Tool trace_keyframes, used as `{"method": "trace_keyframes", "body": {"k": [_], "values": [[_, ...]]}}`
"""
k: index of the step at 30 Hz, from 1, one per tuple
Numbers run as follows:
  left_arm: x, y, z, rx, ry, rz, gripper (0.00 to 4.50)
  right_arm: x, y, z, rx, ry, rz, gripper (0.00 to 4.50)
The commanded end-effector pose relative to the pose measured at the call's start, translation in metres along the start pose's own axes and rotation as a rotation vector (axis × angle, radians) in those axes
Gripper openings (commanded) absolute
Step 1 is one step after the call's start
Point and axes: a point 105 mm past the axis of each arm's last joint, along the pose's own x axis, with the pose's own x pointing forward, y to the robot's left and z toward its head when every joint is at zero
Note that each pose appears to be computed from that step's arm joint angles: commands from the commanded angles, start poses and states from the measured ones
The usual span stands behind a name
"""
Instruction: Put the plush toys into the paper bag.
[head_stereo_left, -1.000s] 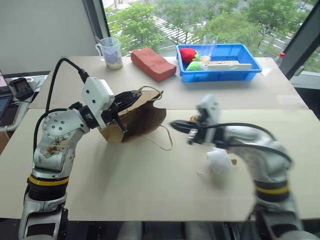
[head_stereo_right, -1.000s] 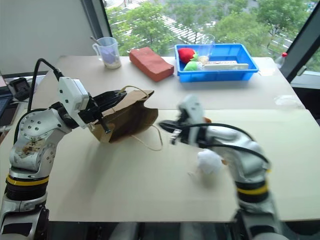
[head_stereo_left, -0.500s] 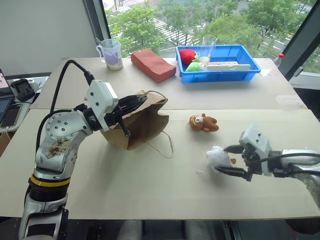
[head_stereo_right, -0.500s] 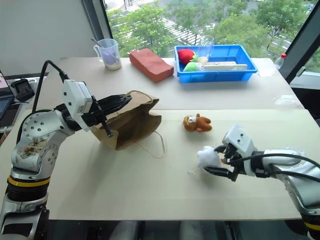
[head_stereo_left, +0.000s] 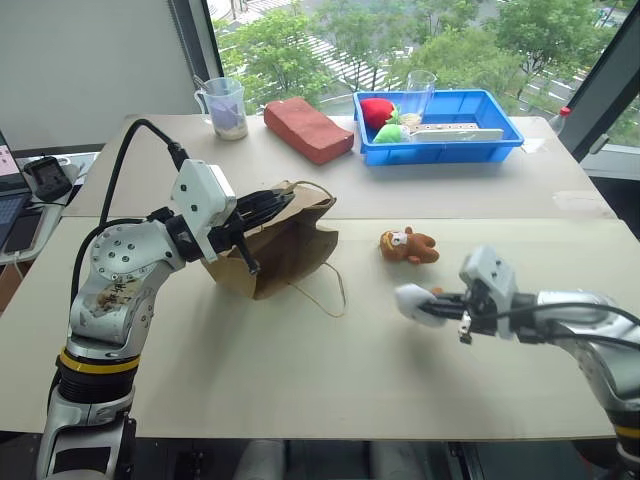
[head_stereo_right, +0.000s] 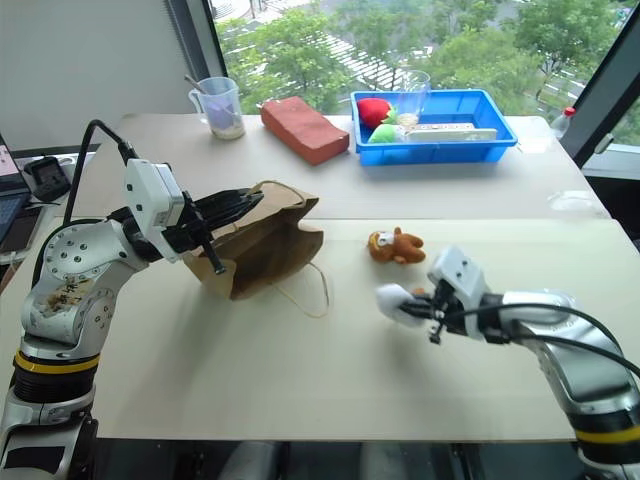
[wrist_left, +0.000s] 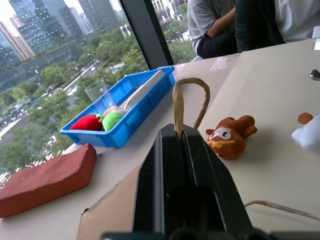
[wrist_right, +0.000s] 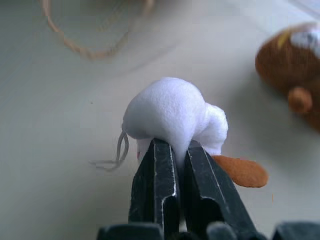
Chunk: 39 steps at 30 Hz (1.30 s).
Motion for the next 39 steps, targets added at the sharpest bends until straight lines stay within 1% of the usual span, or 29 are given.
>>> {"method": "trace_keyframes", "body": {"k": [1, 3, 5, 7, 11, 15, 17, 18, 21, 24, 27, 28, 32, 33, 36, 39], "values": [[-0.001, 0.002, 0.014, 0.042, -0.035, 0.001, 0.0, 0.023, 0.012, 0.041, -0.091, -0.123, 0.023, 0.01], [0.0, 0.002, 0.015, 0.042, -0.039, 0.0, 0.0, 0.041, 0.012, 0.053, -0.088, -0.166, 0.015, 0.01], [0.002, 0.002, 0.015, 0.042, -0.043, -0.003, 0.0, 0.064, 0.014, 0.063, -0.102, -0.188, 0.019, 0.01], [0.004, 0.002, 0.016, 0.042, -0.046, -0.006, 0.0, 0.079, 0.015, 0.071, -0.116, -0.201, 0.024, 0.01], [0.007, 0.002, 0.016, 0.04, -0.057, -0.007, 0.0, 0.124, 0.023, 0.096, -0.125, -0.248, 0.047, 0.01], [0.009, 0.002, 0.016, 0.042, -0.059, -0.009, 0.0, 0.162, 0.032, 0.107, -0.116, -0.267, 0.055, 0.01], [0.009, 0.002, 0.016, 0.041, -0.06, -0.01, 0.0, 0.176, 0.038, 0.108, -0.114, -0.272, 0.081, 0.84], [0.009, 0.002, 0.016, 0.041, -0.06, -0.01, 0.0, 0.18, 0.042, 0.108, -0.108, -0.276, 0.096, 1.12], [0.008, 0.002, 0.017, 0.043, -0.059, -0.007, 0.0, 0.187, 0.047, 0.114, -0.073, -0.314, 0.11, 2.17], [0.007, 0.003, 0.017, 0.045, -0.055, -0.001, 0.0, 0.185, 0.048, 0.116, -0.047, -0.348, 0.113, 3.22], [0.006, 0.004, 0.016, 0.045, -0.051, 0.001, 0.0, 0.171, 0.042, 0.114, -0.017, -0.377, 0.109, 4.25], [0.005, 0.003, 0.016, 0.045, -0.049, 0.001, 0.0, 0.164, 0.039, 0.112, -0.01, -0.383, 0.105, 4.47], [0.003, 0.005, 0.015, 0.049, -0.042, 0.003, 0.0, 0.12, 0.012, 0.097, -0.03, -0.371, 0.02, 4.47], [0.002, 0.006, 0.015, 0.05, -0.04, 0.003, 0.0, 0.106, 0.001, 0.091, -0.041, -0.351, -0.024, 4.47], [0.0, 0.007, 0.015, 0.052, -0.036, 0.003, 0.0, 0.083, -0.018, 0.08, -0.065, -0.3, -0.11, 4.47], [0.0, 0.007, 0.014, 0.053, -0.033, 0.002, 0.0, 0.054, -0.058, 0.054, -0.124, -0.168, -0.274, 4.47]]}}
